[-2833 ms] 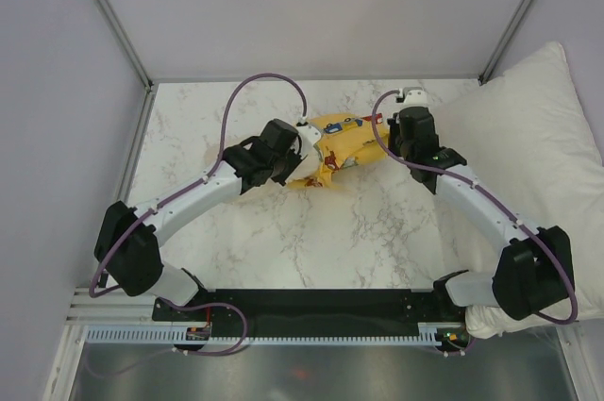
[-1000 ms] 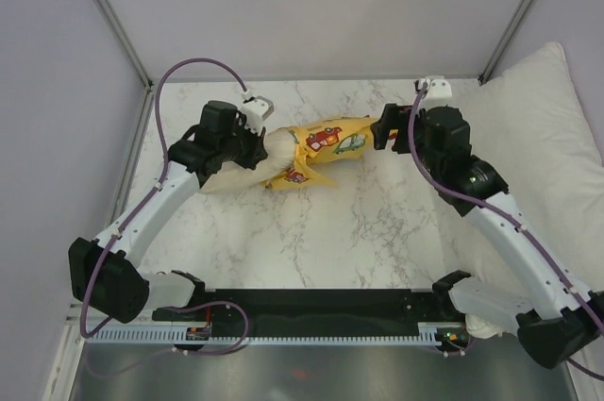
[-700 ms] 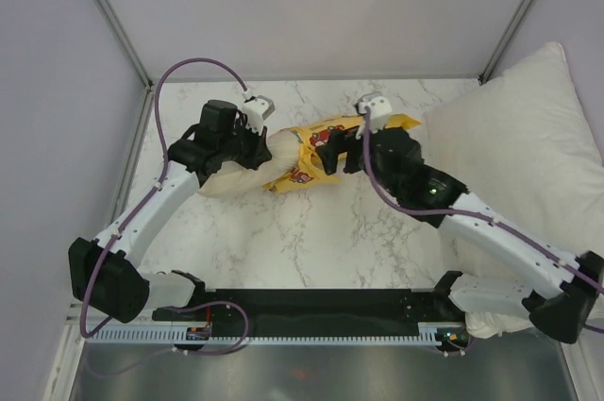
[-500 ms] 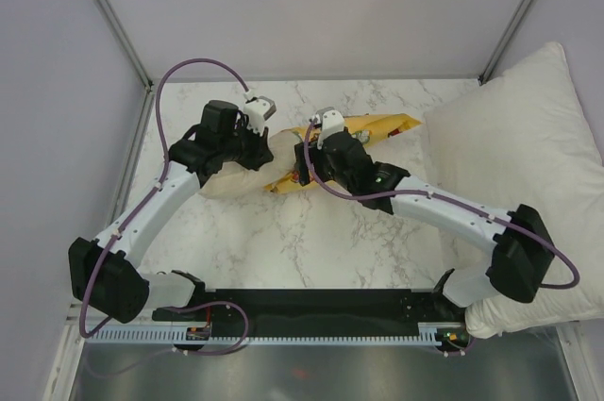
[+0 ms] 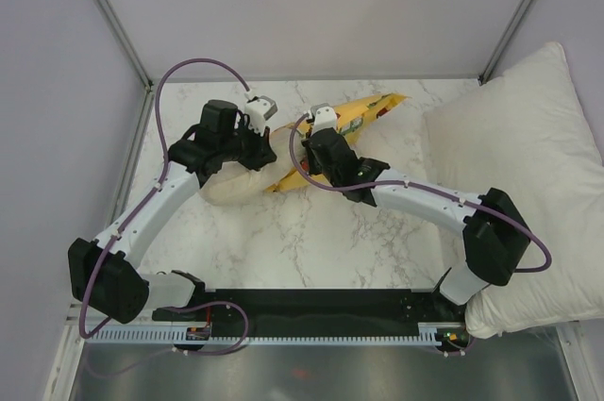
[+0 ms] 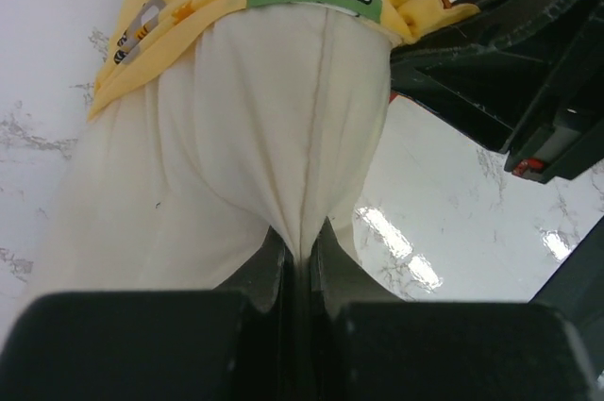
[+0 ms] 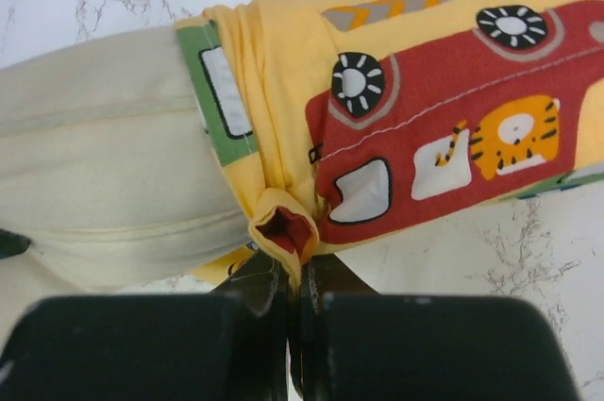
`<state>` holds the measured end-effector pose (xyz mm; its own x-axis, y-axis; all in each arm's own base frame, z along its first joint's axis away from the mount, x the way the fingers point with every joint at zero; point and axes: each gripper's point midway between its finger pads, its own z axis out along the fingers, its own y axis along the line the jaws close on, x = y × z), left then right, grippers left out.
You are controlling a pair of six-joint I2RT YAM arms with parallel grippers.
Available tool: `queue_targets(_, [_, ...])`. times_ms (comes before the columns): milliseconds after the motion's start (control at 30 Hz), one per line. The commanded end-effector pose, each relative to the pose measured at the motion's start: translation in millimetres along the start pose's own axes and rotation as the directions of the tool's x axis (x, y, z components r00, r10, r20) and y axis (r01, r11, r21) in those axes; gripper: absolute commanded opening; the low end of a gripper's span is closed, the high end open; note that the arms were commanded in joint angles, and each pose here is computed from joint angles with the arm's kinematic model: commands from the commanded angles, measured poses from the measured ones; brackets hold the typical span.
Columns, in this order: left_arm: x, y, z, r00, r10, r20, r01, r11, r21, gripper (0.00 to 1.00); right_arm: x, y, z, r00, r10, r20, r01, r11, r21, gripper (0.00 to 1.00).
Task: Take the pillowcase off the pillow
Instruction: Pull out the pillow
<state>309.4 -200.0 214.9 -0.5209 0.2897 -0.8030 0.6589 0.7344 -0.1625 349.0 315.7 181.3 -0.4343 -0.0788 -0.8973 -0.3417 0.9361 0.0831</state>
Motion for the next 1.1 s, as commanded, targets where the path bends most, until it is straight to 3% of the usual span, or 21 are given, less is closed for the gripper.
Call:
queue_targets(0, [-46, -38, -27, 0.983, 0.073, 0.169, -0.099, 0.983, 0.155, 0.02, -47, -42, 4, 0.988, 0.088, 0.124, -0.103, 0.988, 0.117, 0.0])
queue_targets(367, [-52, -63, -42, 0.976, 0.076, 0.202, -0.13, 0.954, 0.27, 0.02, -78, -177, -16, 0.978, 0.136, 0.157, -0.186, 0.913, 0.362, 0.0])
queue_targets(600, [-52, -82, -54, 0.972, 0.087, 0.218, -0.163, 0.919, 0.358, 0.02, -83, -233, -25, 0.978, 0.141, 0.156, -0.198, 0.865, 0.46, 0.0])
queue_targets(1067, [-55, -81, -65, 0.961, 0.117, 0.249, -0.197, 0.924, 0.326, 0.02, -125, -337, -54, 0.969, 0.135, 0.208, -0.238, 0.742, 0.627, 0.0])
